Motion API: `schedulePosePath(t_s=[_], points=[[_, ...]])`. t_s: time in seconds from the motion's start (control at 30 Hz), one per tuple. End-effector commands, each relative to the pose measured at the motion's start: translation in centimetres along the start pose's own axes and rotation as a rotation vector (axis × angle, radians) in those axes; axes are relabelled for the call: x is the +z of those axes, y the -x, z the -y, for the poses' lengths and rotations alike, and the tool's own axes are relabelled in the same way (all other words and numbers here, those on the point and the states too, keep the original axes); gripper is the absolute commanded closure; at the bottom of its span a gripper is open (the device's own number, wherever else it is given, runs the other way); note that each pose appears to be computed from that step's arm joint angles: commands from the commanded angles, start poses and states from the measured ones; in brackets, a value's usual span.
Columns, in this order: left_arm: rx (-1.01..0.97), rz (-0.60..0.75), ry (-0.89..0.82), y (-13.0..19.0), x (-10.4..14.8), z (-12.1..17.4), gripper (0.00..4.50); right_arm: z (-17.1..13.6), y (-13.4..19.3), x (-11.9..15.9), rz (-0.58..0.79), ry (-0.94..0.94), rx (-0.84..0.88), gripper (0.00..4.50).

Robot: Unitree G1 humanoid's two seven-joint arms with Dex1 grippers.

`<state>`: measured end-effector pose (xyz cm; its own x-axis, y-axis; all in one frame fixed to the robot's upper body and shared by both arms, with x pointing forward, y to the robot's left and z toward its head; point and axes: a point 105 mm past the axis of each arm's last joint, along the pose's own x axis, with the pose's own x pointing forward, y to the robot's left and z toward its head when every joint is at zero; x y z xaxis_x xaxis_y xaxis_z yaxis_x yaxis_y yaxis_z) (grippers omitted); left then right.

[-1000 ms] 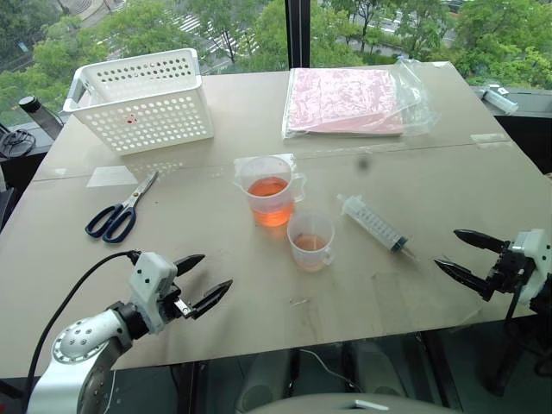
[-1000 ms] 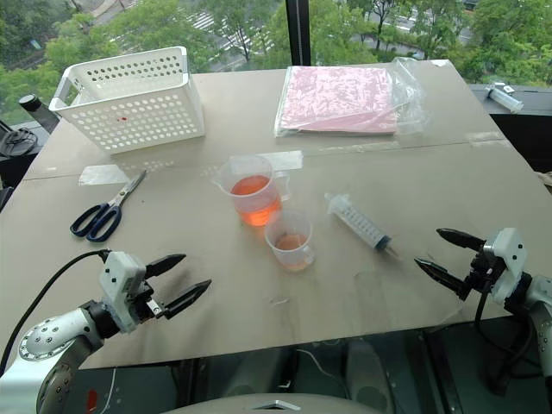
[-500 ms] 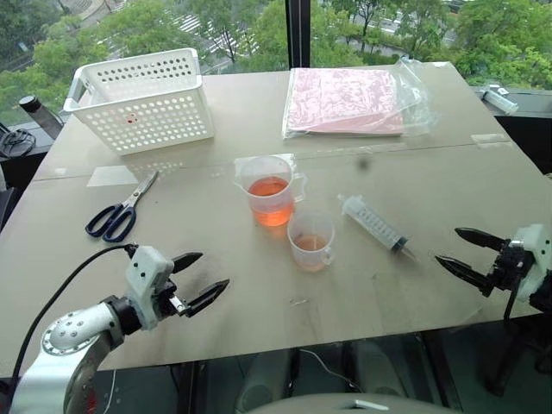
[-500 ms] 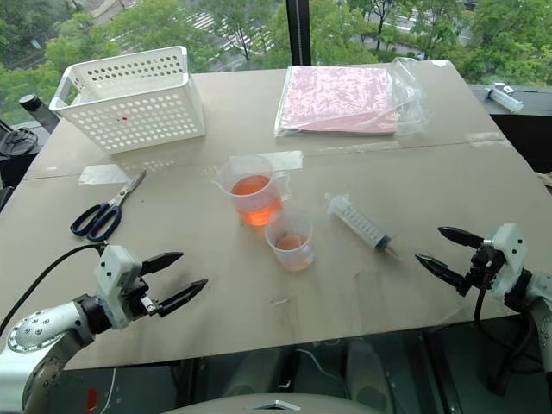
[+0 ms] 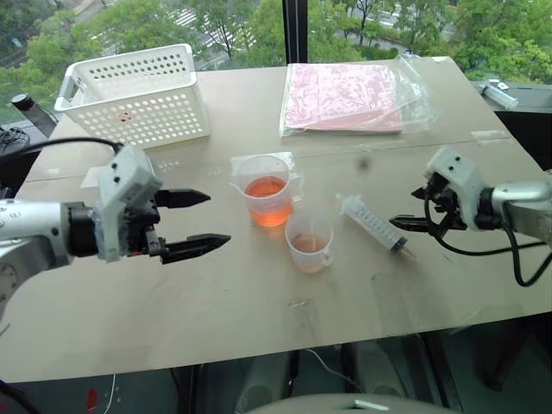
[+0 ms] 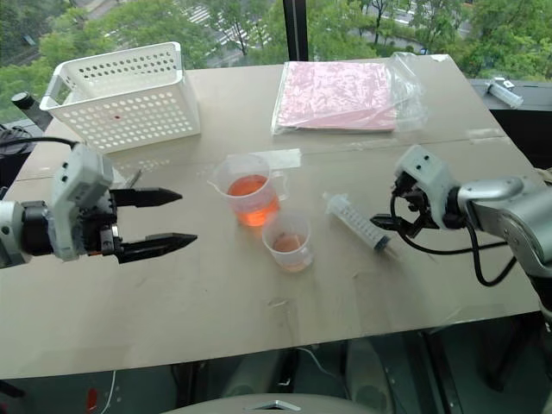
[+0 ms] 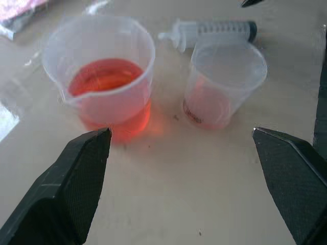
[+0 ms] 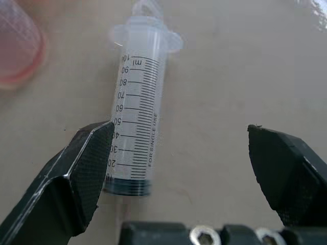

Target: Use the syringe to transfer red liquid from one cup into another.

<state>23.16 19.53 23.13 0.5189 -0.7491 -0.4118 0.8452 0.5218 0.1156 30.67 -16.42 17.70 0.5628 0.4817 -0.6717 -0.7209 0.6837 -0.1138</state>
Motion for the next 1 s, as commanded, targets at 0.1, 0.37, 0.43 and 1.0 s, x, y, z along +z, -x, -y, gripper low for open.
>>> schedulePosePath(t_s=[0.1, 0.37, 0.43, 1.0], points=[[-0.068, 0.026, 0.017, 0.1, 1.4, 1.4, 0.00, -1.4, -1.1, 1.7, -0.165, -0.045, 0.071, 0.04], [-0.082, 0.055, -0.096, 0.0, 2.4, 2.6, 0.00, -2.0, -3.7, 4.1, -0.270, -0.055, 0.108, 0.04], [-0.077, 0.051, -0.109, 0.0, 2.5, 2.8, 0.00, -2.4, -4.2, 4.6, -0.283, -0.040, 0.114, 0.04], [-0.065, 0.077, -0.125, -0.7, 2.6, 3.3, 0.00, -2.9, -9.1, 6.6, -0.333, 0.039, 0.027, 0.04]])
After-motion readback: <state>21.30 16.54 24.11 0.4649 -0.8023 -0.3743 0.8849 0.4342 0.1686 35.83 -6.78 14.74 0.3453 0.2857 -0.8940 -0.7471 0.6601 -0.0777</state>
